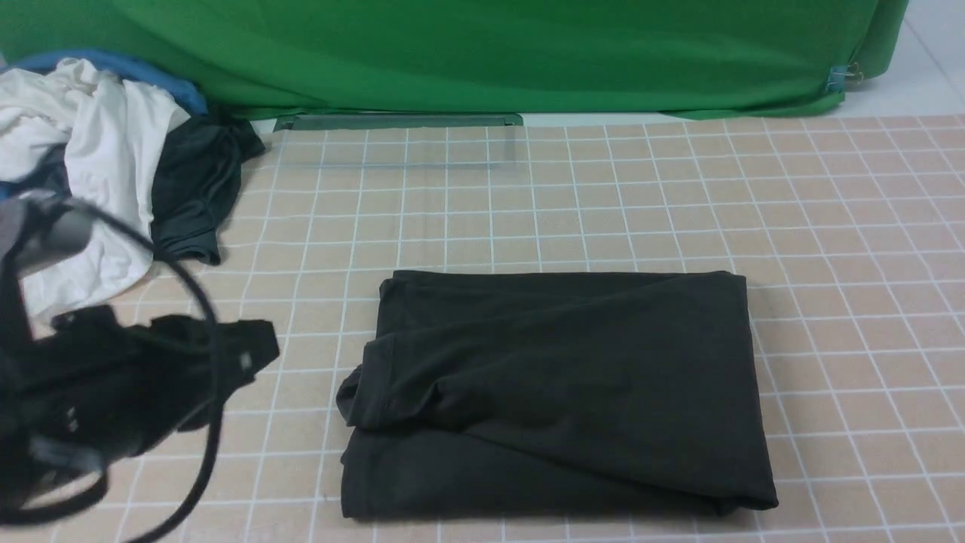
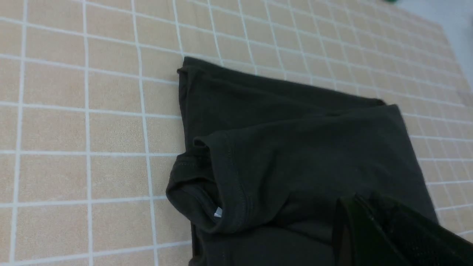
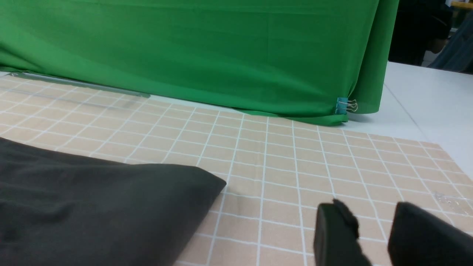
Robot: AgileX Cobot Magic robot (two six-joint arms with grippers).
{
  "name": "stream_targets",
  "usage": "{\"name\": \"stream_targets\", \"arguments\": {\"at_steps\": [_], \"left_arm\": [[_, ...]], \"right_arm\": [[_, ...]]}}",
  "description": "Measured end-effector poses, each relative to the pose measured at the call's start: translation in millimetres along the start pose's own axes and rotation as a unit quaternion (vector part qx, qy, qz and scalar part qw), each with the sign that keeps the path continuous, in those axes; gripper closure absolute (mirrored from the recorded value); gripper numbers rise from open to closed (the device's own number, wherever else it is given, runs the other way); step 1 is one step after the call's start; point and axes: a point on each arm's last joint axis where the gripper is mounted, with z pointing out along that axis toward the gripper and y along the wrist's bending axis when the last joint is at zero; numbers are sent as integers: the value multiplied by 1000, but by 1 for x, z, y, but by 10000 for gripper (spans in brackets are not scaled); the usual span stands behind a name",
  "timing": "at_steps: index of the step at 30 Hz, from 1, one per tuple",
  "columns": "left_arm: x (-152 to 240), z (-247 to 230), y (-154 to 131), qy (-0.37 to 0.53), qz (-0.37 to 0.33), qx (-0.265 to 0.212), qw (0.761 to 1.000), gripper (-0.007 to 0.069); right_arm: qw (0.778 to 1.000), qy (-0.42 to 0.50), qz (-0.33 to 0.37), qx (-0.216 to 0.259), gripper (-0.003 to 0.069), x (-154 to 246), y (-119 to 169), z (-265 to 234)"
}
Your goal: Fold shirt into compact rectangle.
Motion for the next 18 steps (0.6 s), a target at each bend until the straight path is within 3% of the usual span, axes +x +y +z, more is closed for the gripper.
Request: {"name": "stream_targets", "arguments": {"at_steps": [9,18], "left_arm": [[9,-53,-8,-120,23,47,991,610],[9,-58,-9,-137,33,50,989,609]], "right_arm": [[1000,0,0,0,414,0,0,0],[1000,0,0,0,413,0,0,0]]}}
